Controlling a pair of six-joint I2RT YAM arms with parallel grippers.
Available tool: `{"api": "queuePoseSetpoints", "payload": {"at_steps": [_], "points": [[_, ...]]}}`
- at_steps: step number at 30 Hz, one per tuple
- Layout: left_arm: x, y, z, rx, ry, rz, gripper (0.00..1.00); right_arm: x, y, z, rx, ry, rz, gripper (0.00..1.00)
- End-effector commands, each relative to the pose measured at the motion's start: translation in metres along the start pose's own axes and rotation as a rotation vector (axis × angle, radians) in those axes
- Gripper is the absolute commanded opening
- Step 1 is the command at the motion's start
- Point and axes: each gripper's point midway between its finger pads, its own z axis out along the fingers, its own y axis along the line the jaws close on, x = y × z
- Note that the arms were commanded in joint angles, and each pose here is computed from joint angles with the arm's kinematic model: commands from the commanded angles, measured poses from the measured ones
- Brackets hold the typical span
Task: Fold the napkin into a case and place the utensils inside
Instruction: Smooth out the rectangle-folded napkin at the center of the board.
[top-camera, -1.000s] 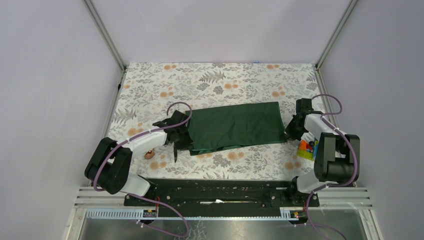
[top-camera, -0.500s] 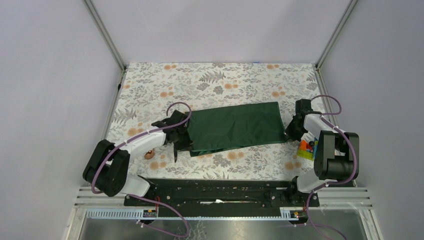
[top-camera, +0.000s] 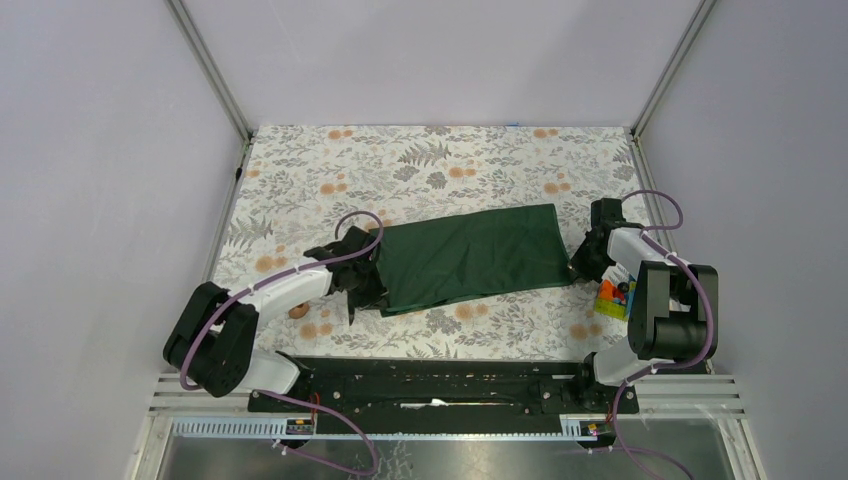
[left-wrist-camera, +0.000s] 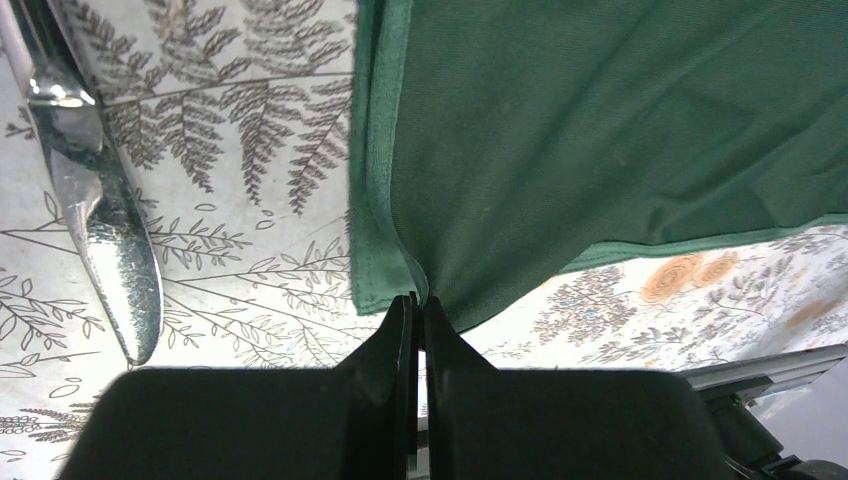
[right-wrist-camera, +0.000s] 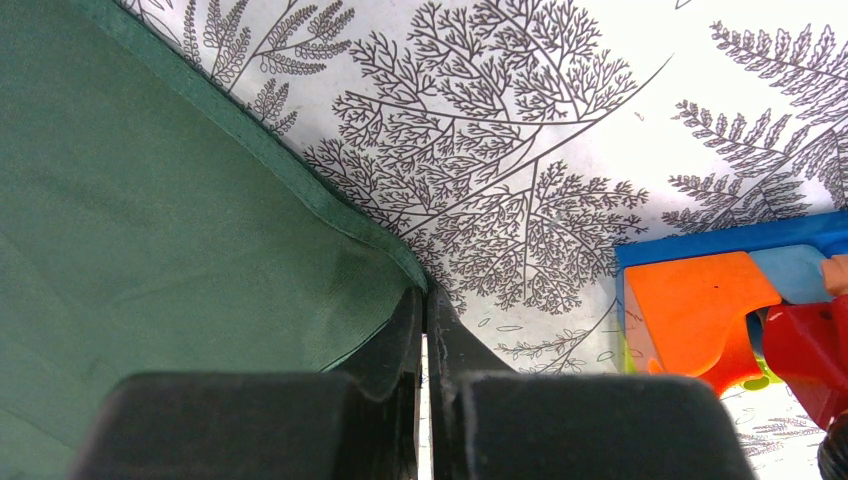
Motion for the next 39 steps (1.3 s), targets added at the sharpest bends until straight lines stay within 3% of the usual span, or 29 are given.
{"api": "queuePoseSetpoints", "payload": {"at_steps": [1, 10, 15, 17, 20, 21, 23, 25, 30, 35, 39], "points": [[0.010, 0.007, 0.002, -0.004, 0.023, -0.020, 0.00, 0.004, -0.010, 0.013, 0.055, 0.007, 0.009, 0.00], [0.015, 0.016, 0.008, -0.034, 0.035, -0.030, 0.00, 0.003, -0.011, 0.014, 0.058, 0.006, 0.008, 0.00], [0.019, 0.020, 0.005, -0.046, 0.055, -0.015, 0.11, 0.001, -0.009, 0.012, 0.055, 0.003, 0.006, 0.00], [0.012, 0.019, -0.008, -0.062, 0.028, 0.031, 0.21, -0.003, -0.007, 0.006, 0.054, -0.004, 0.008, 0.00], [0.004, 0.015, -0.032, -0.062, -0.024, 0.066, 0.48, -0.011, -0.002, -0.008, 0.044, -0.014, 0.020, 0.00], [0.003, 0.012, -0.040, -0.046, -0.029, 0.078, 0.54, -0.012, 0.000, -0.013, 0.036, -0.006, 0.019, 0.04], [0.007, 0.007, -0.052, -0.026, -0.010, 0.096, 0.61, -0.011, 0.002, -0.023, 0.025, 0.012, 0.008, 0.21], [0.005, -0.004, -0.066, 0.017, -0.016, 0.126, 0.62, -0.016, 0.004, -0.038, 0.009, -0.018, -0.006, 0.38], [-0.006, -0.061, -0.076, 0.275, -0.029, 0.191, 0.64, -0.031, 0.038, -0.080, -0.162, -0.175, -0.119, 0.69], [-0.006, -0.076, -0.035, 0.364, 0.023, 0.158, 0.61, -0.005, 0.092, -0.068, -0.427, -0.007, -0.184, 0.74], [-0.006, -0.053, 0.004, 0.306, 0.006, 0.123, 0.64, -0.002, 0.064, -0.021, -0.237, 0.026, -0.144, 0.75]]}}
